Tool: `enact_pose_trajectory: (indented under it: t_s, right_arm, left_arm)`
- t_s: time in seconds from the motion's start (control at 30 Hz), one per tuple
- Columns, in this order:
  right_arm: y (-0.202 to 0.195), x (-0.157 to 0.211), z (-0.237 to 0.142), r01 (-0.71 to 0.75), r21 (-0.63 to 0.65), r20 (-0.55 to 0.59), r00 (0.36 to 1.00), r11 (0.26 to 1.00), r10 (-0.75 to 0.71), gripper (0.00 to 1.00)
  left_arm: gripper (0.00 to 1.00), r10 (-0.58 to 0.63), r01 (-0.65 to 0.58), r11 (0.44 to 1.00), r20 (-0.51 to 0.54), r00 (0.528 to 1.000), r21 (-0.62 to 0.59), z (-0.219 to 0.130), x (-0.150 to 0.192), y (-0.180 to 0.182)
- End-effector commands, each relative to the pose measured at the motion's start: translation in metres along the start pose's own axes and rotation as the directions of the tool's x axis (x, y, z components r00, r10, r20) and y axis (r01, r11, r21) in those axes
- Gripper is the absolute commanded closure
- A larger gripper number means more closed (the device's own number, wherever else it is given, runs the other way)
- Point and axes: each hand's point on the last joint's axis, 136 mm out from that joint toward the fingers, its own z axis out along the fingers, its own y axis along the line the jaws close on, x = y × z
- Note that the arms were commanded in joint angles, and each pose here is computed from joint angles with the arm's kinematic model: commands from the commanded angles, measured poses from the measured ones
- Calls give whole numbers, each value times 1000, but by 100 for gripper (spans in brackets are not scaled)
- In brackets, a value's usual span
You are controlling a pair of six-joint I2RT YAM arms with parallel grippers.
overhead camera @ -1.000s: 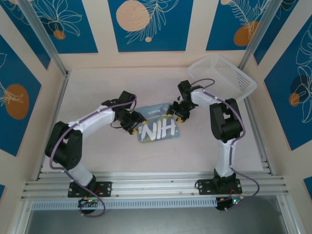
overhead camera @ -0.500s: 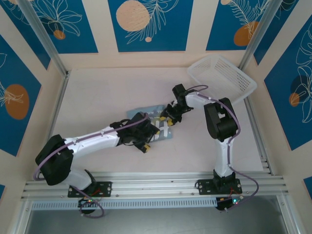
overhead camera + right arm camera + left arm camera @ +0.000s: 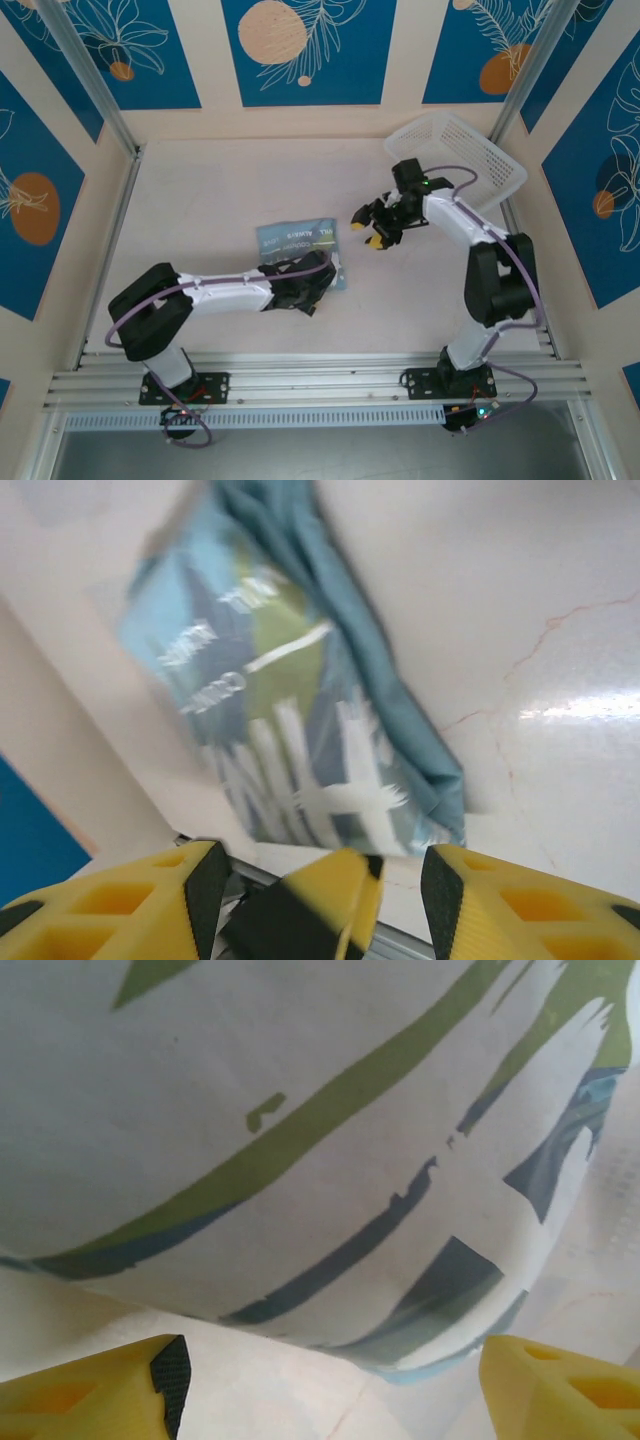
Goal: Fold and stack the t-shirts
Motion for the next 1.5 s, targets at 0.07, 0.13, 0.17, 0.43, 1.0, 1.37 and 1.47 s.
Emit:
enact_pose_trajectory:
  t_s: [0.07,0.13,0.17,0.43,1.0,1.37,1.47]
  right_arm:
    - [3,23,-22,1,-39,-29,1000,999,-2,44]
    - [8,26,-28,7,-57,-24,1000,998,-8,44]
    - [9,27,-30,7,-63,-22,1000,998,-9,45]
    - [12,36,-39,22,-74,-14,1000,997,-23,47]
    - [23,36,-45,52,-85,-6,999,995,-53,47]
    - [28,32,-39,46,-74,-8,999,996,-47,47]
    - [29,35,-33,49,-69,-20,999,996,-50,47]
  left_arm:
    - [39,-604,599,797,117,788,80,13,-21,4]
    - [55,-613,604,790,141,778,104,18,-30,4]
    - [61,-619,608,785,148,771,119,21,-35,3]
    - [79,-656,625,755,231,718,199,31,-100,5]
    - [73,-103,123,988,202,974,-88,1,-359,43]
    - [67,292,-299,933,-62,954,-199,14,-381,40]
    - [66,384,-393,903,-81,920,-175,14,-383,25]
